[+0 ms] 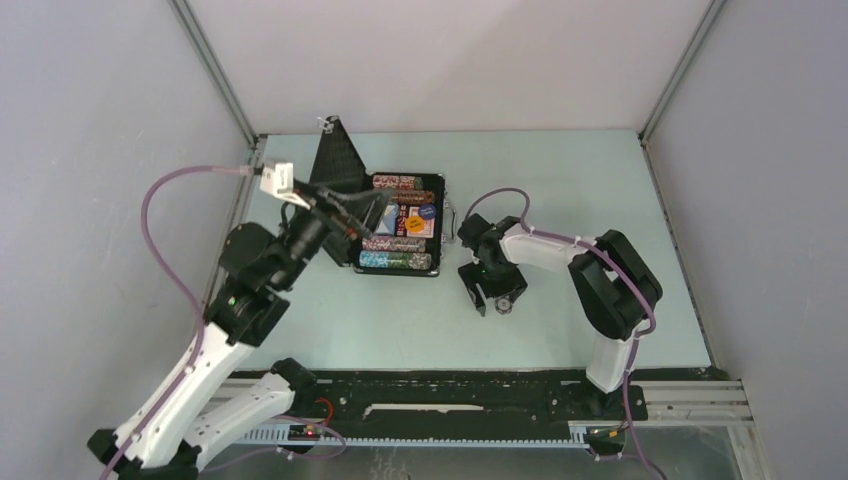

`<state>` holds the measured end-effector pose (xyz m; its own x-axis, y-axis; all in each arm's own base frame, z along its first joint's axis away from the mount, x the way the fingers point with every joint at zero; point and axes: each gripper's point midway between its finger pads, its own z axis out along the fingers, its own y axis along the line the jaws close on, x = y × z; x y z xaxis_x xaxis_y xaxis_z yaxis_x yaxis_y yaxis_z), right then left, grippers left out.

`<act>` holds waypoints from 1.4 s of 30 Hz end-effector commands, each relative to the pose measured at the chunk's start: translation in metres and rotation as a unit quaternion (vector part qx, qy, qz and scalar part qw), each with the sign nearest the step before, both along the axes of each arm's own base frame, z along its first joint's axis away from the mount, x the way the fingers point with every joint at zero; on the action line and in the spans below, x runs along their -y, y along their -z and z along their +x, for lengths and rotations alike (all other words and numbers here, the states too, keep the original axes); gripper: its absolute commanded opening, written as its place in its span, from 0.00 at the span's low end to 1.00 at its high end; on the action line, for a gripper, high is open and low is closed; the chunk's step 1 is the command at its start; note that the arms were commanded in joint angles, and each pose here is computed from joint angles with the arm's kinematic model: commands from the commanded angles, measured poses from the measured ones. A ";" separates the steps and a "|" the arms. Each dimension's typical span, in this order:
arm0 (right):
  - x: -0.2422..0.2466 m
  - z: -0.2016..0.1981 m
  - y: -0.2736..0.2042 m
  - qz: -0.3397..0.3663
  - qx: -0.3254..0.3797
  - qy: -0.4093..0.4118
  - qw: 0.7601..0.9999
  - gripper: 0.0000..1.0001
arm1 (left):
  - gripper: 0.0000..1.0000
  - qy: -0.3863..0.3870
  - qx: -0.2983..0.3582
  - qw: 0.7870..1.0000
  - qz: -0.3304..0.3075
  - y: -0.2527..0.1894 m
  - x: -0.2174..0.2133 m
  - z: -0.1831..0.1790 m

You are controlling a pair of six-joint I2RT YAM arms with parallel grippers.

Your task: Pack up texas hold em set

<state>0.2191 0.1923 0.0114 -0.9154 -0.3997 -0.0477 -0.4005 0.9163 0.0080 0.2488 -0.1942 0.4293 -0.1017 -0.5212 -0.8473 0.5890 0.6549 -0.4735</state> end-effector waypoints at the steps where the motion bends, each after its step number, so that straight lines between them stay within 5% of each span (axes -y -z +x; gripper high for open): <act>1: -0.024 0.015 -0.022 0.057 0.058 0.021 0.996 0.89 | 1.00 0.036 -0.103 0.993 0.034 0.075 -0.006 -0.033; 4: -0.023 0.021 -0.050 0.070 0.096 0.031 0.992 0.99 | 1.00 0.052 -0.115 0.992 0.005 0.092 -0.010 -0.049; 12: -0.001 0.007 -0.137 0.087 0.237 0.060 0.966 1.00 | 1.00 0.120 -0.124 0.985 0.003 0.118 0.001 -0.075; 18: 0.032 -0.001 -0.158 0.105 0.324 0.115 0.933 1.00 | 1.00 0.157 -0.119 0.980 0.027 0.124 0.009 -0.086; 23: 0.008 -0.037 -0.164 0.262 0.292 0.064 0.918 1.00 | 1.00 0.231 -0.056 0.971 -0.007 0.104 0.027 -0.100; 29: -0.011 -0.056 -0.162 0.314 0.231 0.035 0.920 1.00 | 1.00 0.243 -0.045 0.969 -0.008 0.091 0.044 -0.087; 35: -0.016 -0.041 -0.150 0.287 0.231 0.050 0.928 1.00 | 1.00 0.274 -0.075 0.956 0.067 0.068 0.063 -0.080; 42: -0.003 -0.013 -0.123 0.234 0.240 0.116 0.935 1.00 | 1.00 0.174 -0.008 0.977 0.124 0.034 0.037 -0.058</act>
